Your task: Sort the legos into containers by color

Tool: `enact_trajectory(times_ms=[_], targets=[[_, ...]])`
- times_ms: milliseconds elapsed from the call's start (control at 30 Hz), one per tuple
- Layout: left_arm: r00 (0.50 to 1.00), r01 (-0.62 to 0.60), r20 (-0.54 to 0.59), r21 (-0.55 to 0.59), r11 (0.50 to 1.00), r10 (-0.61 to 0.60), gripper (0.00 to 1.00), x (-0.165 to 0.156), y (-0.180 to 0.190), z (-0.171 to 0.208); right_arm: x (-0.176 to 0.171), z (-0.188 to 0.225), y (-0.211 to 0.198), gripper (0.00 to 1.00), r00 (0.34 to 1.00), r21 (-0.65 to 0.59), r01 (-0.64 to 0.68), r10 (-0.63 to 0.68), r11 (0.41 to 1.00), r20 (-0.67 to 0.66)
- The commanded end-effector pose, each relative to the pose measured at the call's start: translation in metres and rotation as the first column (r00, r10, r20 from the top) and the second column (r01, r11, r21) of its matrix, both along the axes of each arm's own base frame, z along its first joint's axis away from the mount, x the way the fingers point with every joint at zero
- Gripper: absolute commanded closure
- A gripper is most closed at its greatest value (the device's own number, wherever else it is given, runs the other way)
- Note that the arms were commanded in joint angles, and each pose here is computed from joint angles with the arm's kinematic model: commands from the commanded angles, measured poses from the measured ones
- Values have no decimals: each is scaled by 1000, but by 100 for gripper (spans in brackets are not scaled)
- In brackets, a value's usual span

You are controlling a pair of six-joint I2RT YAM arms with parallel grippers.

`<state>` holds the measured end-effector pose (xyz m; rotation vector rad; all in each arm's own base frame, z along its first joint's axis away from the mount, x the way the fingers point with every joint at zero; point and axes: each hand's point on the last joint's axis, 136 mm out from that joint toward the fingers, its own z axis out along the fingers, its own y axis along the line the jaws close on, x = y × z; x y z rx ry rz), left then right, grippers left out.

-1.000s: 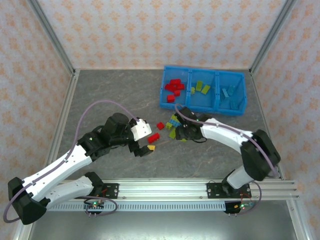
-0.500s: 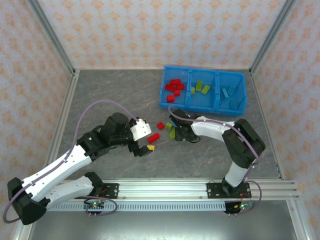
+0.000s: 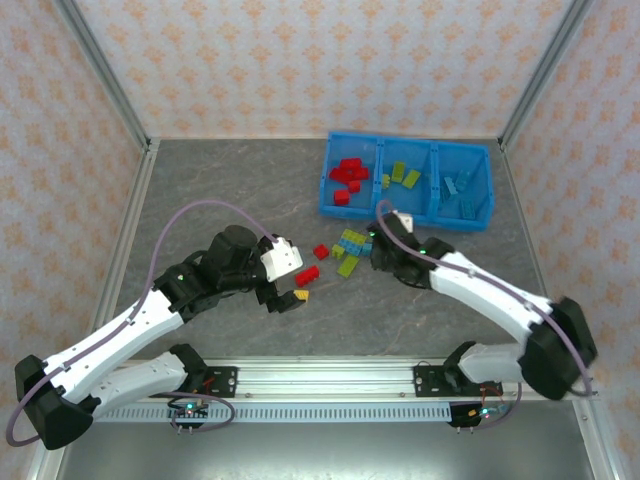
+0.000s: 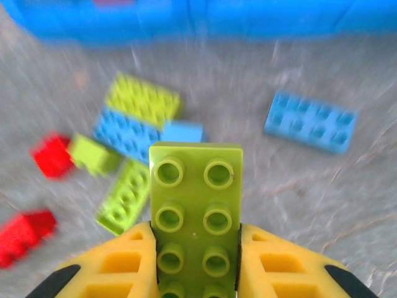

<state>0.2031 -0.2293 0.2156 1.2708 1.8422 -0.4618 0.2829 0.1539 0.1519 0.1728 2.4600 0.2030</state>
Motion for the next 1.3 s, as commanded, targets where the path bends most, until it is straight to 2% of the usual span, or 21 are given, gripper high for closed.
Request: enact_trajectory(times_ms=[0, 200, 400, 533, 600, 767, 933, 1067, 1133, 1267], targets=[[1000, -18, 26, 5, 1000, 18, 0, 5, 3, 9, 37, 42, -35, 72, 982, -37, 126, -119, 991, 145], [999, -41, 33, 20, 999, 41, 0, 8, 7, 7, 129, 46, -61, 73, 982, -89, 159, -149, 983, 112], [996, -71, 62, 36, 997, 69, 0, 11, 14, 7, 213, 12, -68, 71, 987, -128, 162, -162, 978, 16], [995, -82, 67, 41, 996, 79, 0, 11, 16, 5, 241, 13, -74, 52, 981, -185, 188, -193, 965, -7], [995, -82, 65, 43, 996, 79, 0, 12, 16, 5, 243, 21, -78, 48, 976, -202, 212, -219, 956, -11], [996, -71, 61, 37, 997, 69, 0, 10, 14, 7, 214, 39, -81, 47, 968, -153, 243, -248, 958, -19], [998, -50, 50, 24, 998, 49, 0, 7, 11, 8, 138, 46, -81, 45, 963, -51, 269, -270, 962, -5], [998, -42, 45, 22, 999, 41, 0, 7, 9, 8, 75, 26, -84, 42, 942, 35, 336, -334, 941, -37], [999, -35, 39, 20, 999, 34, 0, 7, 7, 7, 48, 7, -83, 36, 932, 60, 358, -353, 932, -79], [999, -22, 25, 20, 1000, 22, 0, 6, 4, 6, 20, -22, -79, 24, 921, 112, 377, -359, 919, -154]])
